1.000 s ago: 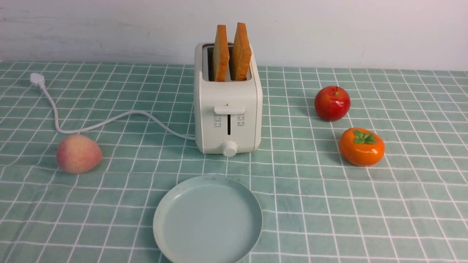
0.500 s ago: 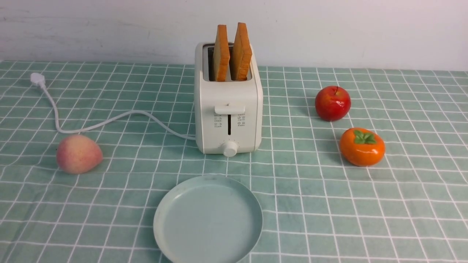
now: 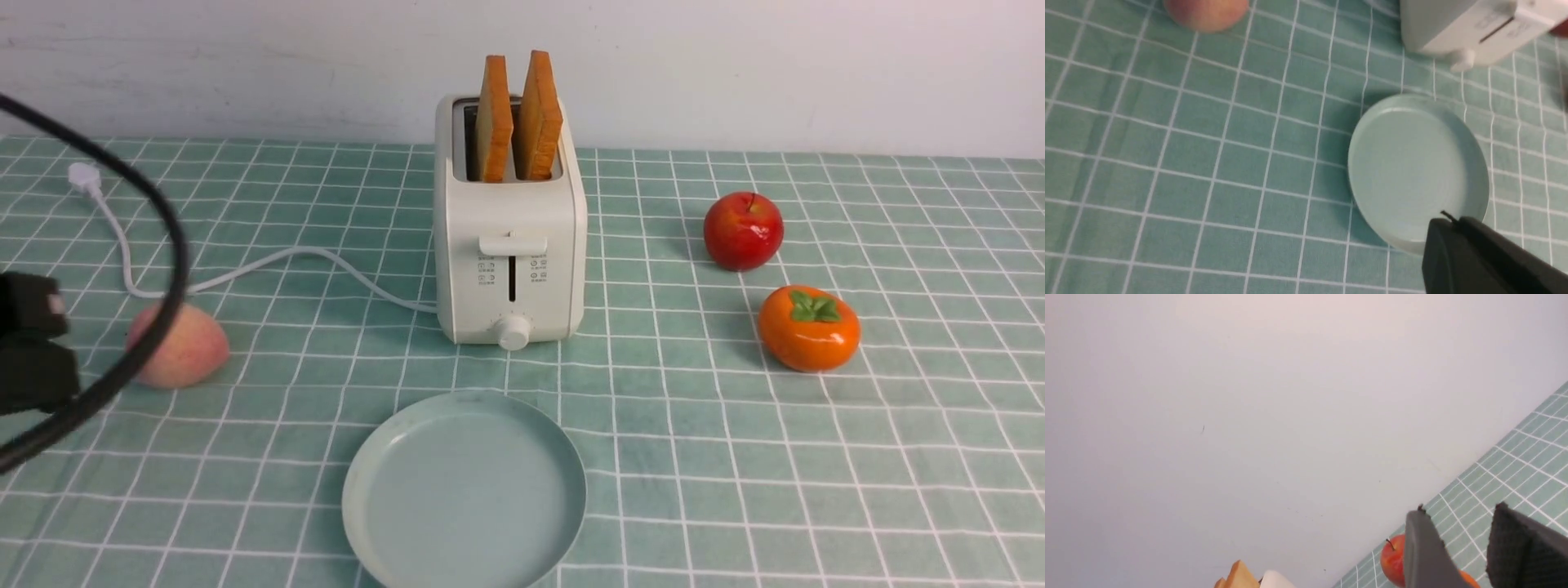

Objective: Take toasted bread from bread machine on blue coffee table place on plate.
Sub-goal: 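Reach for a toast slice standing in the toaster with the left gripper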

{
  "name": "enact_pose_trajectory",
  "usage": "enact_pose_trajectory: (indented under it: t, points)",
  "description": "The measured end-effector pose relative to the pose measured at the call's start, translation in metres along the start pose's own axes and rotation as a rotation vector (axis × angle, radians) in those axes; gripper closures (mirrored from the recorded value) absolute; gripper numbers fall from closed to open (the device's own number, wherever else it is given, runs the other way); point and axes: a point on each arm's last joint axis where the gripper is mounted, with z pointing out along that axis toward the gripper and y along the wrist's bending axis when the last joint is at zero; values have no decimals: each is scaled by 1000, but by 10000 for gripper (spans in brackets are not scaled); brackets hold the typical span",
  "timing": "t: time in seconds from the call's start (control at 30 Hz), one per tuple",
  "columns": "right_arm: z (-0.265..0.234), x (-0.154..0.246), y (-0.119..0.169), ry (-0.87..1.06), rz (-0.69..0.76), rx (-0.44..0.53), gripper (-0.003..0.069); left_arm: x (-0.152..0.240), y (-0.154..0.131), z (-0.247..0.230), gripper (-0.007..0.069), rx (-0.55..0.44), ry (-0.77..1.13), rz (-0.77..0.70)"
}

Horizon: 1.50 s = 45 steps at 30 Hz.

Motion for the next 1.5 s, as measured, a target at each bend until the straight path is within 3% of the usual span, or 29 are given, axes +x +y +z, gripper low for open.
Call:
enact_pose_trajectory:
  t: [0.17,0.37,0.47,0.6,0.77,0.93,1.1,1.17,1.3,1.33,1.4,1.5]
  points:
    - [1,-9,25,163,1,-21,476,-21,-10,39,639,72,103,16]
    - [26,-36,78,586,-145,79,659,-64,-36,57,639,120,111,48]
    - [51,-36,91,855,-281,140,678,-77,-65,71,639,125,117,129]
    - [71,-21,84,1114,-435,152,678,-83,-100,100,639,89,116,225]
    - [74,-9,74,1191,-464,155,675,-114,-131,127,639,88,-16,175]
    - [73,-5,68,1133,-467,153,673,-140,-146,154,617,129,-136,170]
    - [72,1,61,1085,-452,155,669,-142,-153,188,481,142,-148,182]
    - [72,5,57,1064,-435,157,669,-139,-155,211,361,149,-158,199]
    - [73,7,55,1040,-418,157,667,-139,-154,230,193,157,-177,210]
    - [73,7,55,1038,-417,156,667,-139,-154,231,193,158,-179,211]
    - [73,8,54,1030,-415,158,666,-140,-155,239,109,178,-205,199]
    - [73,8,53,1030,-415,159,666,-140,-155,246,79,189,-224,195]
